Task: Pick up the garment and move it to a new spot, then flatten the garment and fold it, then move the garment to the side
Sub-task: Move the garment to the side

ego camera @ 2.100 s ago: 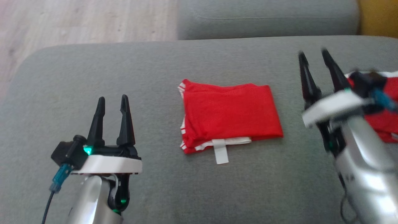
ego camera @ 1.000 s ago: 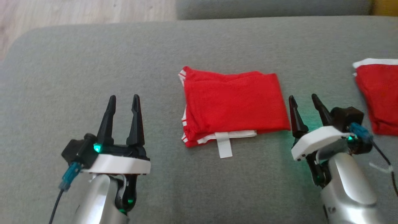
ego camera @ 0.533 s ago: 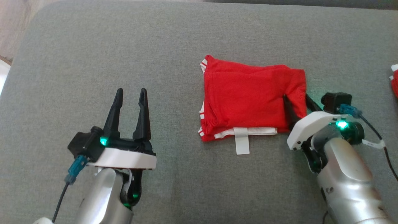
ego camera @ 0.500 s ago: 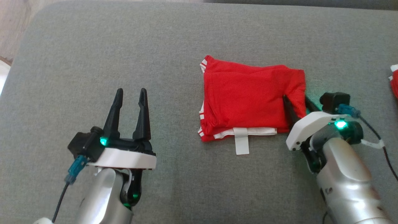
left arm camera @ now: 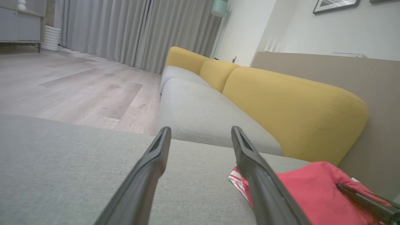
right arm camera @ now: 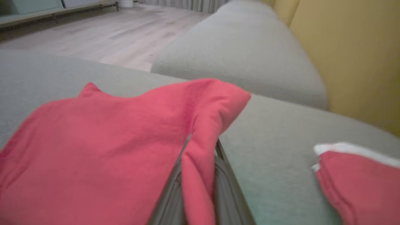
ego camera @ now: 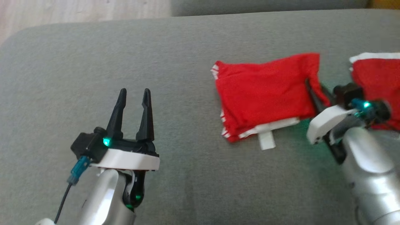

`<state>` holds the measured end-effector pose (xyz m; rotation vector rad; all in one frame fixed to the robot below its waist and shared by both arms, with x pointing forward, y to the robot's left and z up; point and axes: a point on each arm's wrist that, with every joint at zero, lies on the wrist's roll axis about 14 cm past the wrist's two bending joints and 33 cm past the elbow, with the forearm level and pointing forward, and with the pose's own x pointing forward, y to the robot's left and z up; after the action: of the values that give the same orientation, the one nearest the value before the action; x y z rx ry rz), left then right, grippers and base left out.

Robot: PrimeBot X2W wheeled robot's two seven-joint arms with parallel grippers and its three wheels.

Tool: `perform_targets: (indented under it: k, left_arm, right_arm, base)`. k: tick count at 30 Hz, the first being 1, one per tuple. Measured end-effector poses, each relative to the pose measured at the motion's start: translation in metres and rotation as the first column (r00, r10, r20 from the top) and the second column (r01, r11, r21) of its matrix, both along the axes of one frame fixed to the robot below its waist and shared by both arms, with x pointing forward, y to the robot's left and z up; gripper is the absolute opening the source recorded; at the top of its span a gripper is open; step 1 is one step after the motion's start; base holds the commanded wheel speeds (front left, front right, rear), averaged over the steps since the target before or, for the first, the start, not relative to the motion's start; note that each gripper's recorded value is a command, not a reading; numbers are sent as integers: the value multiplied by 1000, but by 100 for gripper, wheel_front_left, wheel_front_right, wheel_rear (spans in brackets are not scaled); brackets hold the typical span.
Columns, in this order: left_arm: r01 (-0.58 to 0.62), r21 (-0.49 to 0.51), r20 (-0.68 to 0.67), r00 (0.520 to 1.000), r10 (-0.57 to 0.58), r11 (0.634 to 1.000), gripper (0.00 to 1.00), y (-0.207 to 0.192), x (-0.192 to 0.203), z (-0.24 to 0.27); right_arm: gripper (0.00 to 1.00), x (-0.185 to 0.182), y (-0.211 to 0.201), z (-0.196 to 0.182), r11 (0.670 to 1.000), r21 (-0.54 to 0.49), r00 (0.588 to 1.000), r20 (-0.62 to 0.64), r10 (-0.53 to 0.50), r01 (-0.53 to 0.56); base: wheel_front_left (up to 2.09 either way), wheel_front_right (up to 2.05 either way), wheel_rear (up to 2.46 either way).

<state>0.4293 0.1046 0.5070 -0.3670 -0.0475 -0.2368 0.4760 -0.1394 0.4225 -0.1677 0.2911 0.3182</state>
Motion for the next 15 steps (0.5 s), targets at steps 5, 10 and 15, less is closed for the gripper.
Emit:
perform_targets:
  k: [5,10,15]
  left_arm:
    - [79,-20,14,997,-79,997,100,-30,4,5]
    - [126,-28,3,992,-126,992,100,-47,10,-2]
    - [142,-32,4,990,-142,989,100,-54,22,-4]
  right_arm:
    - [0,9,-58,37,992,-110,994,94,-48,58]
    - [0,17,-123,63,966,-209,984,124,-130,154]
    - [0,20,-166,70,937,-273,975,107,-193,216]
  base:
    - [0,0,0]
    - [0,0,0]
    - [0,0,0]
